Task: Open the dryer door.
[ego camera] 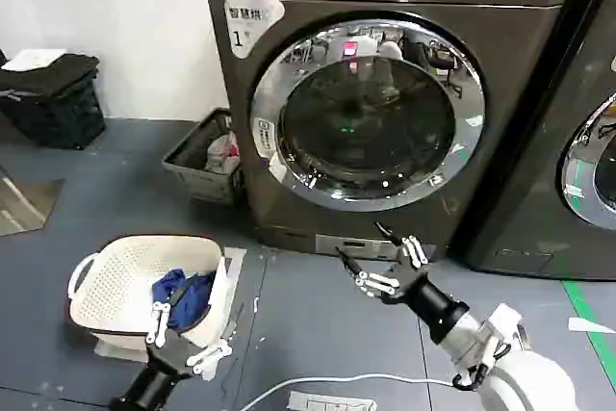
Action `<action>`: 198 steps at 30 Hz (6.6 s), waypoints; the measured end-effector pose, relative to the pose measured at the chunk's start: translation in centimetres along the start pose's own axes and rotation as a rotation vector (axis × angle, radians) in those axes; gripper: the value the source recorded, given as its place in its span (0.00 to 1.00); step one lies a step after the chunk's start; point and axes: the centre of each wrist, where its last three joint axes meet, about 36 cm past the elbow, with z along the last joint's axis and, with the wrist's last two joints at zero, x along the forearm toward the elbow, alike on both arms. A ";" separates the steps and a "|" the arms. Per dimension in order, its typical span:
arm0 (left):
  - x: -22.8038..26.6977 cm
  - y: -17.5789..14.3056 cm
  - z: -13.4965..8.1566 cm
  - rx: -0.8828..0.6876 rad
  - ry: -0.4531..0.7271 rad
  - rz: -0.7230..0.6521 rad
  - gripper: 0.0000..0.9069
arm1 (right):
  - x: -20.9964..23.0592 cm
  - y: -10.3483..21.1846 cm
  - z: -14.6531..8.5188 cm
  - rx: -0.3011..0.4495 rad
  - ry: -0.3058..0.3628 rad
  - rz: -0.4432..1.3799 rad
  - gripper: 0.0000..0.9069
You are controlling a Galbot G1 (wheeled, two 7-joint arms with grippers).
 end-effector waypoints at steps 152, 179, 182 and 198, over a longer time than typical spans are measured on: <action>0.2 -0.5 1.3 0.015 0.031 -0.016 1.00 | -33.8 -6.2 3.5 0.119 0.111 -0.191 1.00; 0.2 -0.5 1.3 0.015 0.030 -0.017 1.00 | -30.6 -7.3 4.0 0.107 0.048 -0.458 1.00; 0.2 -0.5 1.3 0.015 0.030 -0.017 1.00 | -29.8 -7.4 4.1 0.103 0.036 -0.495 1.00; -0.1 2.9 1.9 0.099 0.045 -0.087 1.00 | -25.2 -8.5 3.2 0.118 0.000 -0.625 1.00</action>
